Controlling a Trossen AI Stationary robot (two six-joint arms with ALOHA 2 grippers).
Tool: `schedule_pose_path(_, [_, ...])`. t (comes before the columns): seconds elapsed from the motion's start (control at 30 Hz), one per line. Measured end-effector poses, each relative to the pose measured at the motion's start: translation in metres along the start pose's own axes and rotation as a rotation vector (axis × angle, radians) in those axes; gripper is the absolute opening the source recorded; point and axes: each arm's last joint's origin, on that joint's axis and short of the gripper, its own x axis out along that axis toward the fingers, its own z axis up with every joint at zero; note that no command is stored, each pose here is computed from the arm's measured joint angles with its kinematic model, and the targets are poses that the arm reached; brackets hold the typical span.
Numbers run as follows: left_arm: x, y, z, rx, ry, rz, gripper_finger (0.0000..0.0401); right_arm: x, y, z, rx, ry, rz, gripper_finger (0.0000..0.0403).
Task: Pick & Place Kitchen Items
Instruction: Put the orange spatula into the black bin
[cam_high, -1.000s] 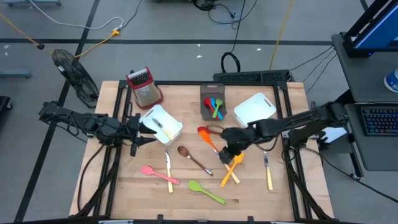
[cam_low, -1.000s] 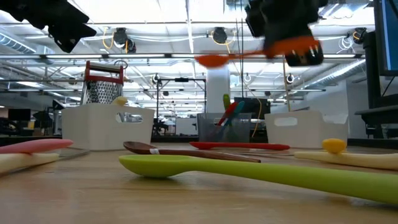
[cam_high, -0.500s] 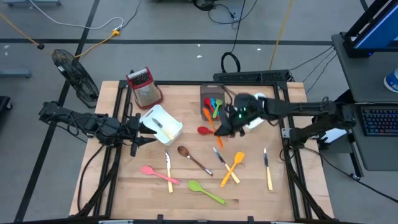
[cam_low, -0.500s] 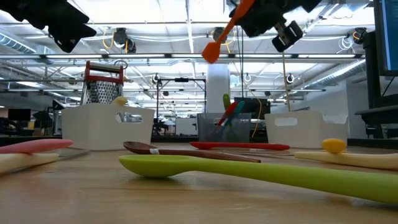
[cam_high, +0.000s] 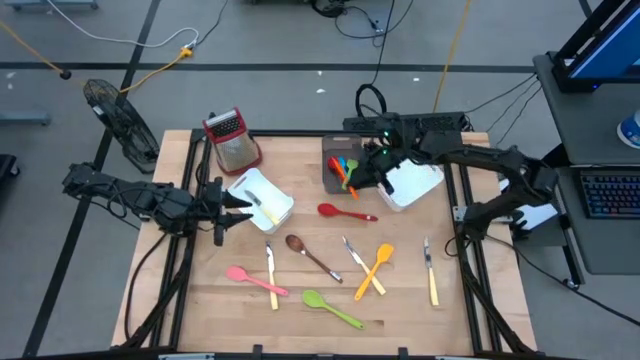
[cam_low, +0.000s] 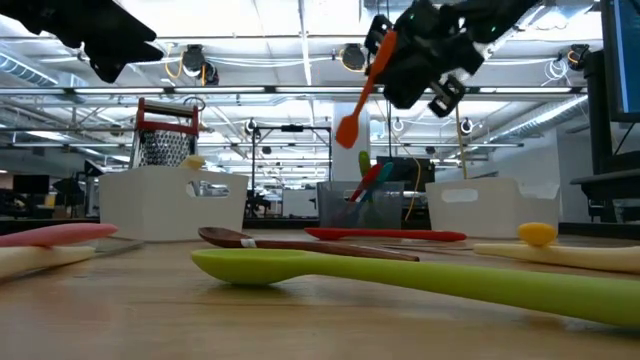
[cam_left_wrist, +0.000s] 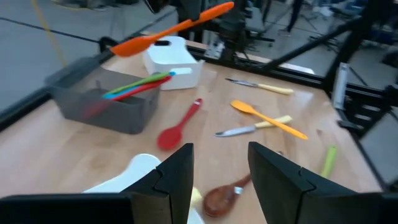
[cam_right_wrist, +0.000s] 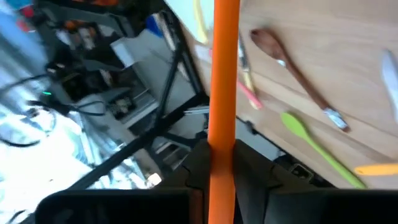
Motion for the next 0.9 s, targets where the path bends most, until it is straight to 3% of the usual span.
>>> schedule_pose_path(0.4, [0.000,0.002,0.000,-0.009,-0.018,0.059,0.0154,-0.002,-0.014,0.071,0.098,0.052,0.071,0.0039])
schedule_pose_path(0.73, [0.000,0.002,0.000,-0.027,-0.019,0.060,0.0154,-0.006,-0.027,0.096,0.102,-0.039,0.067,0.0043])
schedule_pose_path(0.9, [0.000,0.002,0.000,-0.033,-0.019,0.060,0.0154,-0.003,-0.031,0.101,0.090,-0.066,0.058,0.0080])
